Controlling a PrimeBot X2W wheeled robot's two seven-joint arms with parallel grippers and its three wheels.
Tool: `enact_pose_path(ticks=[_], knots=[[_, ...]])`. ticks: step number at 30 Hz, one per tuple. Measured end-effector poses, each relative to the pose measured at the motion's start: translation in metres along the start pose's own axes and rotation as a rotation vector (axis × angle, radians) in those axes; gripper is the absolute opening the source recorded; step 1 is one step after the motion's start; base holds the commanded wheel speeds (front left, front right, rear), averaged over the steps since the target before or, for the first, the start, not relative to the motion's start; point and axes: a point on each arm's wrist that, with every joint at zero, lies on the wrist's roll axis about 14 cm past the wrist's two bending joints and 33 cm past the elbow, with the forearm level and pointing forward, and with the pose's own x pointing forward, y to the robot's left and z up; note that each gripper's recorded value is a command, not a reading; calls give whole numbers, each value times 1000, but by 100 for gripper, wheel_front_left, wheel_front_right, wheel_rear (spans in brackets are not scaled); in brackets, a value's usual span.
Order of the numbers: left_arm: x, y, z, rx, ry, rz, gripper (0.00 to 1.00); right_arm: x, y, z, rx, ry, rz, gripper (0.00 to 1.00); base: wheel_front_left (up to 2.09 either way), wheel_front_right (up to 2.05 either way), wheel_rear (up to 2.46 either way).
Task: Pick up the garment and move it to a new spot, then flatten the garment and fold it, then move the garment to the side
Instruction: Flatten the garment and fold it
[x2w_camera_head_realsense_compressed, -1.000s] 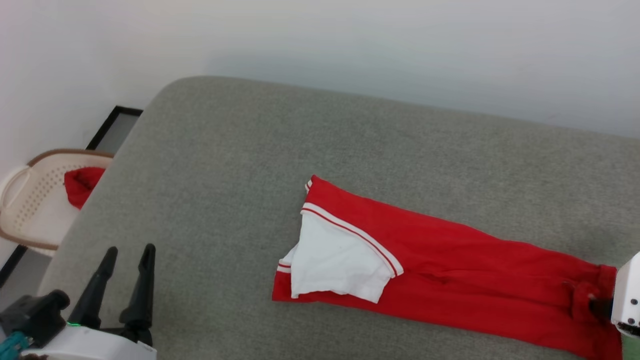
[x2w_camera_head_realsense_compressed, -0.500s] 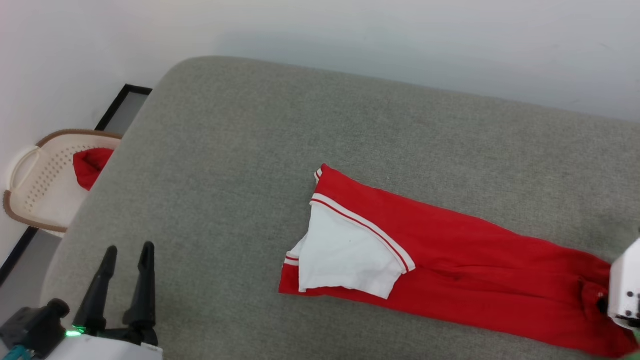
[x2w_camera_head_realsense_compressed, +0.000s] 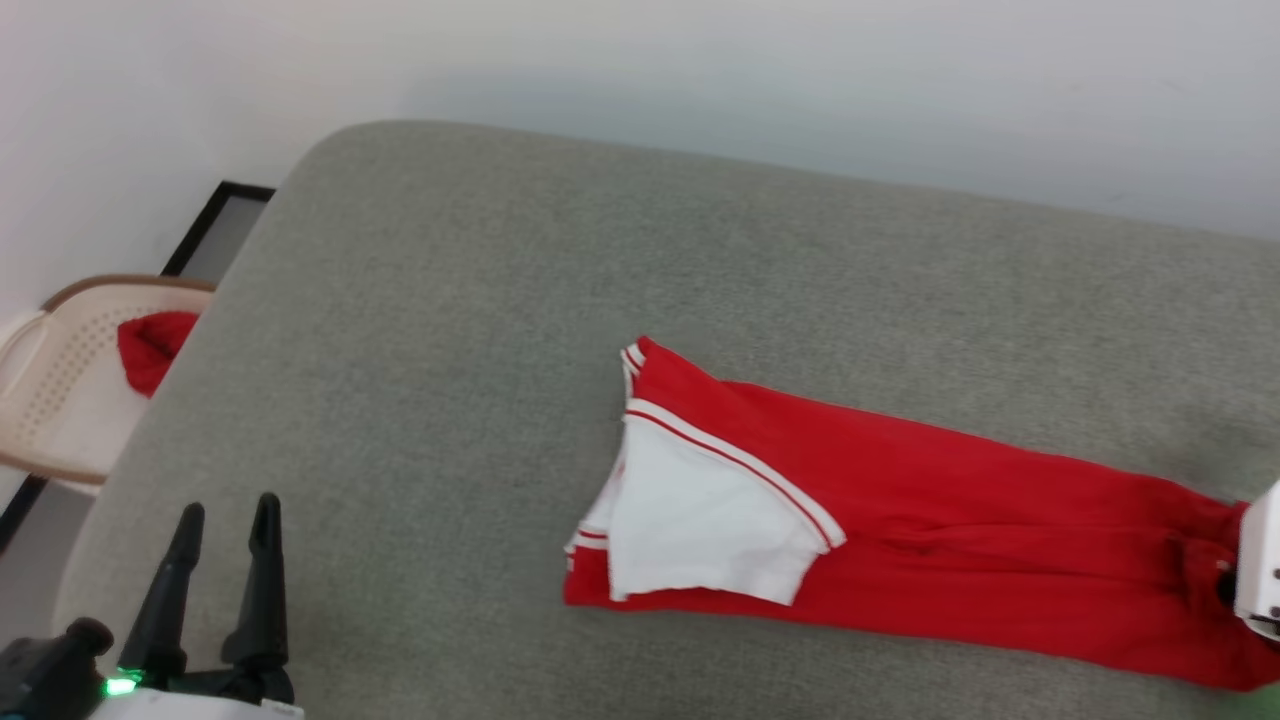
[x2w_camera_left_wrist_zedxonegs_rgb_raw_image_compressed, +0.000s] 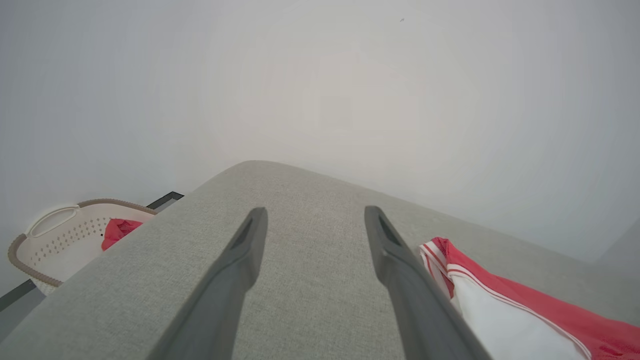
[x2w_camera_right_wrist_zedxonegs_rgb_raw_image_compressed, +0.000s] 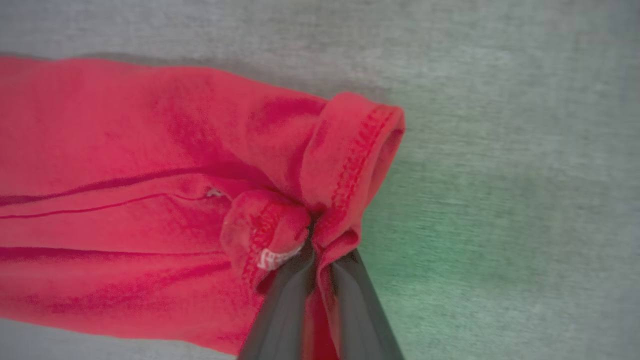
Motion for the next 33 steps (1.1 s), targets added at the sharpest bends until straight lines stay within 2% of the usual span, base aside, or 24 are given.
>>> enact_pose_path(ticks=[13, 18, 22, 26, 33], knots=[[6, -21, -10, -13, 13, -76, 100, -35, -88, -7, 110, -69, -187, 0, 0, 0, 0], [8, -26, -13, -18, 20, -94, 100, -44, -97, -6, 104, -82, -221, 0, 0, 0, 0], [7, -29, -14, -22, 23, -103, 100, -48, -85, -3, 75, -99, -196, 0, 0, 0, 0], [4, -31, -14, -25, 22, -112, 100, -57, -59, 7, 24, -143, -135, 0, 0, 0, 0], [0, -37, -11, -34, 14, -131, 100, -74, 12, 21, -41, -230, 60, 0, 0, 0, 0]])
